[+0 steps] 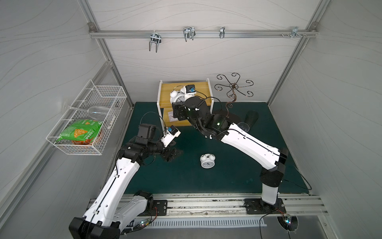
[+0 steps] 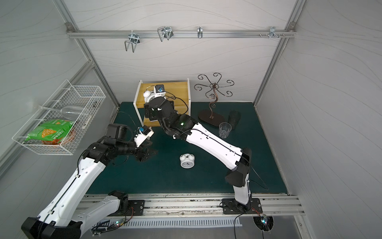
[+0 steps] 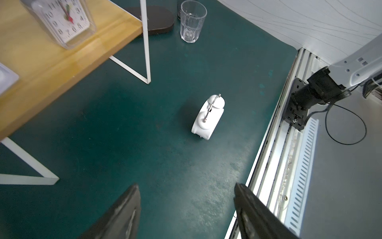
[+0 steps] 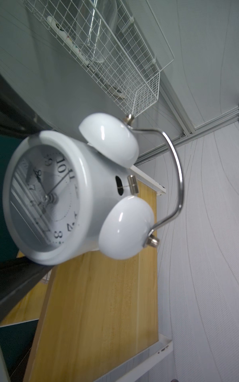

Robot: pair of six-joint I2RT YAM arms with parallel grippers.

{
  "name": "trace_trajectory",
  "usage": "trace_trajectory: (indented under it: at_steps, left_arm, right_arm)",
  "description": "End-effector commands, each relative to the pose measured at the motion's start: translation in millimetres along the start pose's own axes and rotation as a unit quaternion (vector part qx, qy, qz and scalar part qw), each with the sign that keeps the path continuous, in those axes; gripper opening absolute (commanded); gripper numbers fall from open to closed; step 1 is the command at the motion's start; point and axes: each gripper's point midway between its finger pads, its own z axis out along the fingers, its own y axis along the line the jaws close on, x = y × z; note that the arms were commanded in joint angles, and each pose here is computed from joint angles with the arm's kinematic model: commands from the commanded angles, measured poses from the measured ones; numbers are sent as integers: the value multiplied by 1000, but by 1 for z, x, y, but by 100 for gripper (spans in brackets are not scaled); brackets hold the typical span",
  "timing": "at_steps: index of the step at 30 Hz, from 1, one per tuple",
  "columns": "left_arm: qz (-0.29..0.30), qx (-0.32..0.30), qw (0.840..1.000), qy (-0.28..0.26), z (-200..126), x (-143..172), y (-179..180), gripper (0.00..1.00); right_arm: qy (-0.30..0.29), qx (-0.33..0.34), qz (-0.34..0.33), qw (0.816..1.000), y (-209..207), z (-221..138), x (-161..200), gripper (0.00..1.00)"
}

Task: Place the alarm clocks on the shelf by style
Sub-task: Place the alarm on the shelf.

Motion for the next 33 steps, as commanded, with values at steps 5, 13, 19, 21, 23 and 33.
trace_trajectory:
  at_steps: [5, 13, 19, 21, 23, 33]
  left_arm:
    - [6, 34, 999, -7, 2, 6, -14, 74]
    - [1, 31, 1000, 1, 6, 14, -11, 73]
    - [-1, 29, 1000, 2, 7, 15, -10, 73]
    - [-2, 29, 1000, 3, 8, 16, -9, 73]
    - [-4, 29, 1000, 3, 8, 17, -9, 73]
    - [-6, 27, 1000, 3, 8, 17, -9, 73]
  right_arm:
    - [-51, 24, -11, 998, 6, 16, -25, 63]
    - [-90, 58, -5, 994, 3, 33, -25, 61]
    - [-101, 99, -1, 990, -6, 43, -21, 61]
    - [-100, 110, 3, 989, -9, 45, -18, 61]
    - [-100, 117, 6, 988, -9, 47, -16, 60]
    - [-107, 140, 21, 984, -13, 53, -15, 59]
